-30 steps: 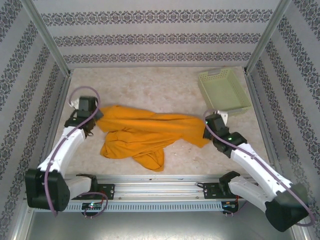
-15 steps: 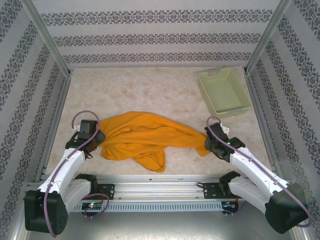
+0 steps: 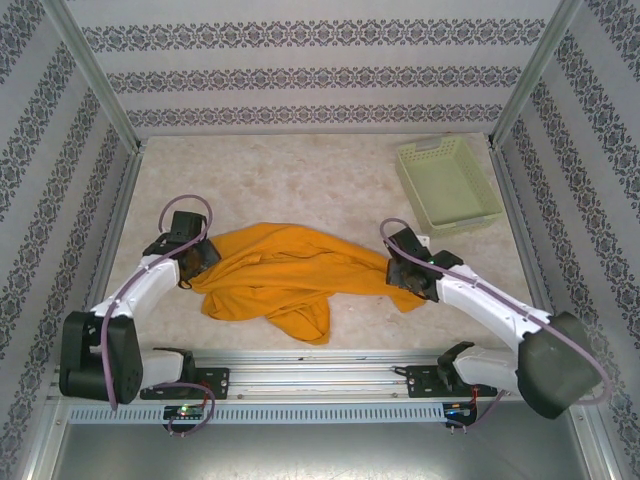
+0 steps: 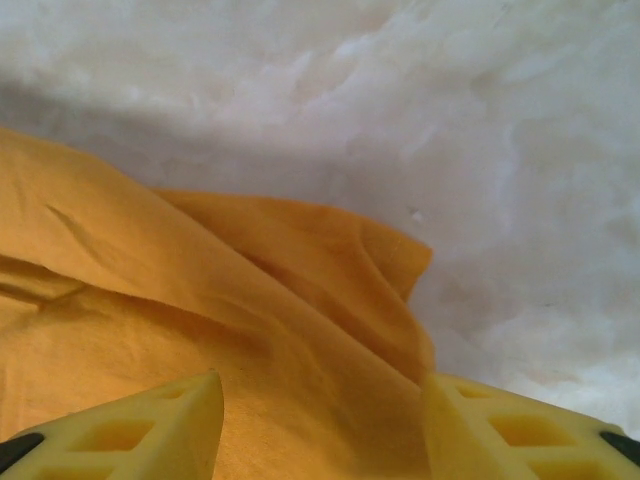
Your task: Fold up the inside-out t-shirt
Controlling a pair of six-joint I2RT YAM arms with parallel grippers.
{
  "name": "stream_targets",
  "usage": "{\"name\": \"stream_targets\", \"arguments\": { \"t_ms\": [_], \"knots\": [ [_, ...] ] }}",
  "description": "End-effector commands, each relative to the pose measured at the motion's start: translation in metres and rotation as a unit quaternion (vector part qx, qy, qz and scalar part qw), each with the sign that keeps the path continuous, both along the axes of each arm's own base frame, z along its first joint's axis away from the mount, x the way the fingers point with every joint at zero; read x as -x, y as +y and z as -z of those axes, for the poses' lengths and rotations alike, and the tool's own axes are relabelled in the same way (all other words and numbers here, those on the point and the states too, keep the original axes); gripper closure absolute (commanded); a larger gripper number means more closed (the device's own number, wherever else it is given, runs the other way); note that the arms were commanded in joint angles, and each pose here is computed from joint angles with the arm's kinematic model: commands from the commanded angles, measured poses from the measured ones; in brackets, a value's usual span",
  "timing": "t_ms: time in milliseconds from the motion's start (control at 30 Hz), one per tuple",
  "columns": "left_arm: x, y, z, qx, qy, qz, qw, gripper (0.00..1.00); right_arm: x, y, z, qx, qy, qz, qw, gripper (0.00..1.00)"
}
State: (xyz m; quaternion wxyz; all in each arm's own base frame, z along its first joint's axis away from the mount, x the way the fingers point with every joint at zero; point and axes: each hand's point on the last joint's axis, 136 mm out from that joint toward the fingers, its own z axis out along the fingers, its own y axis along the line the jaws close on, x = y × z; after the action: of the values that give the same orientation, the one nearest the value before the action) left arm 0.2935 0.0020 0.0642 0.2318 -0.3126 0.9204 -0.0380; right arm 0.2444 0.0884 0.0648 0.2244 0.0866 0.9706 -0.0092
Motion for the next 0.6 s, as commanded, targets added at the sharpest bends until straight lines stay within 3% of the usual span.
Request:
{"name": "stream_targets", "arguments": {
  "t_ms": [0, 133, 200, 433, 500, 567],
  "knots": [
    [-0.018, -0.016, -0.003, 0.026, -0.016, 0.036, 0.999, 0.46, -0.005, 0.011, 0.006, -0.005, 0.005, -0.006, 1.000, 0.45],
    [-0.022, -0.029, 0.010, 0.038, 0.000, 0.055, 0.998, 0.50, -0.008, 0.014, 0.025, 0.014, 0.029, -0.002, 0.999, 0.43],
    [-0.025, -0.032, 0.018, 0.047, 0.011, 0.058, 0.997, 0.55, -0.013, 0.010, 0.031, 0.034, 0.041, 0.006, 0.999, 0.47],
    [-0.037, -0.042, 0.008, 0.070, 0.001, 0.070, 0.995, 0.93, -0.029, 0.009, 0.009, 0.032, -0.002, 0.002, 0.999, 0.94],
    [-0.040, -0.041, -0.011, 0.068, -0.025, 0.068, 0.995, 1.00, -0.031, 0.004, -0.012, 0.035, -0.035, -0.003, 0.999, 1.00],
    [-0.039, -0.038, -0.030, 0.061, -0.051, 0.064, 0.995, 1.00, -0.031, -0.002, -0.034, 0.039, -0.067, -0.006, 0.997, 1.00]
  ]
}}
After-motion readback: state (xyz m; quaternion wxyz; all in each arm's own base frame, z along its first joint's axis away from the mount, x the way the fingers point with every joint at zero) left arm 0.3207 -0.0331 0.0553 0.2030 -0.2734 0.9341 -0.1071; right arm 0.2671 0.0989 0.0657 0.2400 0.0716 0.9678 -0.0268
